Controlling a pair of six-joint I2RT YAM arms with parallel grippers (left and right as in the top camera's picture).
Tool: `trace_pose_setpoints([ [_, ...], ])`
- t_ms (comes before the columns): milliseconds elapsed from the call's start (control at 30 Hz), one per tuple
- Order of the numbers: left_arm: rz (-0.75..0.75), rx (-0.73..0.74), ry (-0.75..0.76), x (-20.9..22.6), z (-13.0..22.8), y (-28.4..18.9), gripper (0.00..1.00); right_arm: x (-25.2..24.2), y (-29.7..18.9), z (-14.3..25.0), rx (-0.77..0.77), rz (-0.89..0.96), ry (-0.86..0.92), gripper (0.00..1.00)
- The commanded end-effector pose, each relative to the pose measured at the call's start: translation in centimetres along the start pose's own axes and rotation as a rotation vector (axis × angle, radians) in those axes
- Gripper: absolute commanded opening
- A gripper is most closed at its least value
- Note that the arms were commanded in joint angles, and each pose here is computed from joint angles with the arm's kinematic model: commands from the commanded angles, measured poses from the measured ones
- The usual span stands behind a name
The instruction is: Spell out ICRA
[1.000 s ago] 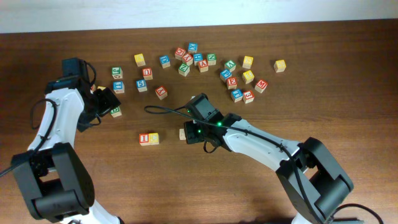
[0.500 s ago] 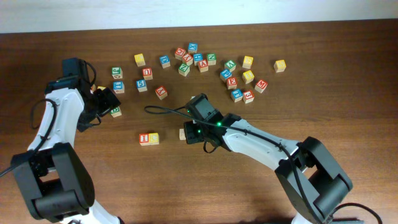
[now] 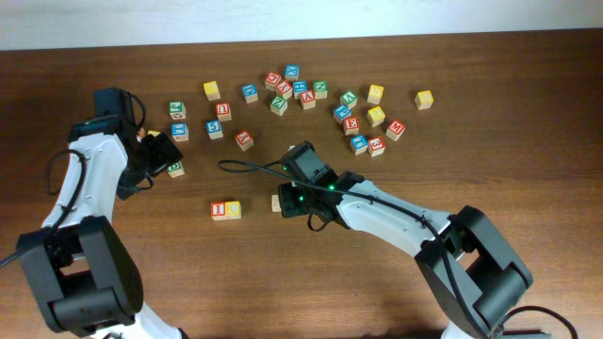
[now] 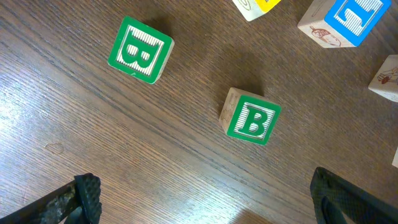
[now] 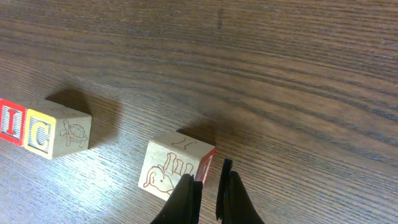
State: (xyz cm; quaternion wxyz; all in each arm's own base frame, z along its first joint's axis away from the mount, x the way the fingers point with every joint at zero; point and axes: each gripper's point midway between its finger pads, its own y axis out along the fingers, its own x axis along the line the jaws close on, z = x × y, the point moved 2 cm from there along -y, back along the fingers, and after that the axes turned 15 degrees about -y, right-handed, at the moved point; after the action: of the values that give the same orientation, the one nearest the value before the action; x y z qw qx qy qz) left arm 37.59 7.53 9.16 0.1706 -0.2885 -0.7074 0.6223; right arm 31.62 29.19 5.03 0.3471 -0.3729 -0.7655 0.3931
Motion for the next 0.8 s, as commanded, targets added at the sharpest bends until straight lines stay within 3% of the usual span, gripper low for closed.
trace_pose_setpoints([
  [0,0.008,0.001,0.002,-0.2,-0.2,-0.1,0.99,0.8,0.2,0.0,0.002,-0.016,-0.02,0.05],
  [767,0.008,0.001,0.002,-0.2,-0.2,-0.1,0.99,0.1,1.7,1.1,0.039,0.03,-0.023,0.06],
])
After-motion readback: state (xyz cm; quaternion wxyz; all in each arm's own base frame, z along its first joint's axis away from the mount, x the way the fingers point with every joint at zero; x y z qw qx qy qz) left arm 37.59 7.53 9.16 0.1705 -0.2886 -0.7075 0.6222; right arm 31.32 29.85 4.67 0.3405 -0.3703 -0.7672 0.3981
